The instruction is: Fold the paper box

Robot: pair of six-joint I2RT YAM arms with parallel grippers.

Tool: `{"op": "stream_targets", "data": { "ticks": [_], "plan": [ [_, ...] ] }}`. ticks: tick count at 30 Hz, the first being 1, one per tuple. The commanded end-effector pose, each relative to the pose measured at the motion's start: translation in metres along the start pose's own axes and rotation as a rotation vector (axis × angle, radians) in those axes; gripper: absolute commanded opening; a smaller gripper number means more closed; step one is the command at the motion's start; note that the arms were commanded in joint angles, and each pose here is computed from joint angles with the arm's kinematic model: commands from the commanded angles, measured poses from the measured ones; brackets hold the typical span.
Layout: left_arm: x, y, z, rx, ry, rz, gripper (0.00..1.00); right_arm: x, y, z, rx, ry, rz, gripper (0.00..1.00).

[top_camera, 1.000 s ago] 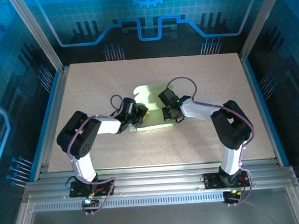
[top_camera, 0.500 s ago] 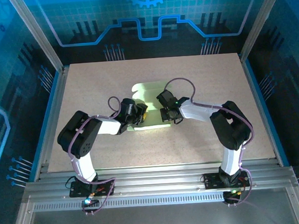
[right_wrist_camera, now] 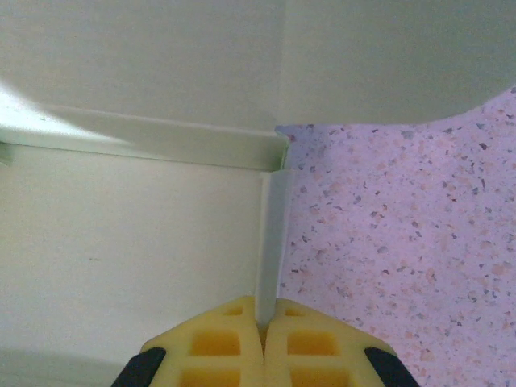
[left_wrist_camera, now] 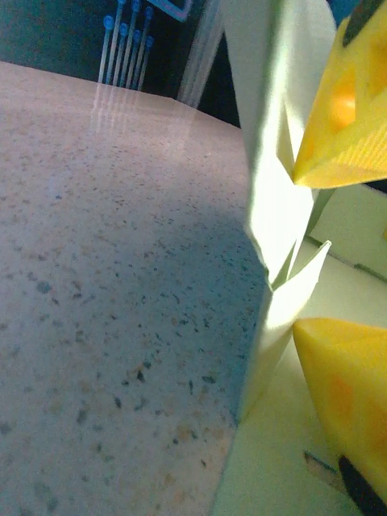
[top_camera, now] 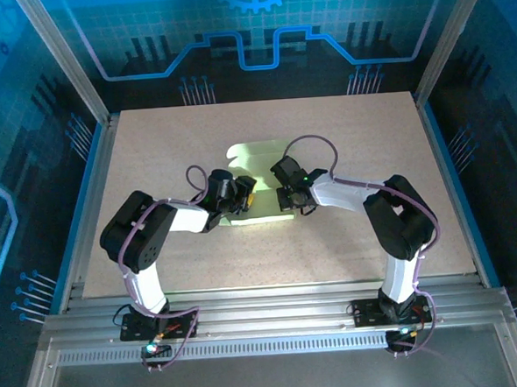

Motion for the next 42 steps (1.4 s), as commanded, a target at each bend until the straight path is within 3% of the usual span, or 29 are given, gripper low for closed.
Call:
{"op": "stream_targets", "data": {
  "ticks": [1,5,7,15,23,31,34,37,42],
  "plan": [
    [-0.017,0.011,0.007,-0.012,-0.169,0.003,0.54,-0.006,-0.014,-0.049,0.191,0.059,-0.007,0.0],
    [-0.012,0.03,0.01,-0.041,-0.205,0.033,0.56,-0.007,-0.014,-0.044,0.186,0.053,-0.012,0.0],
    [-0.013,0.035,0.008,-0.026,-0.25,0.021,0.63,-0.007,-0.015,-0.041,0.187,0.048,-0.006,0.0],
    [-0.014,0.063,-0.001,0.001,-0.582,-0.011,0.82,-0.014,-0.01,-0.026,0.177,0.05,0.035,0.0],
    [-0.006,0.102,-0.002,0.018,-0.946,0.026,0.84,-0.019,-0.007,-0.016,0.18,0.082,0.062,0.0],
    [-0.005,0.15,0.015,-0.08,-1.127,-0.082,0.88,-0.025,0.005,-0.003,0.209,0.137,0.152,0.0],
    [0.001,0.155,0.027,-0.11,-1.139,-0.066,0.92,-0.036,0.007,0.004,0.202,0.117,0.124,0.0],
    [0.006,0.153,0.033,-0.069,-1.063,-0.033,0.9,-0.051,0.009,0.012,0.175,0.037,0.066,0.0],
    [0.018,0.152,0.031,-0.086,-0.791,0.048,0.79,-0.072,0.01,0.018,0.141,-0.087,-0.055,0.0]
  ]
}}
Point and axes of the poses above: each hand's point on the last joint's axis, 136 mm out from that joint toward the fingers, its own y axis back along the fingers, its own x axis along the line the jaws close on, z = x × y, the point moved 4 cm from there along y, back along the fingers, and after that the axes turned 10 degrees about -y, right-handed, at the moved point
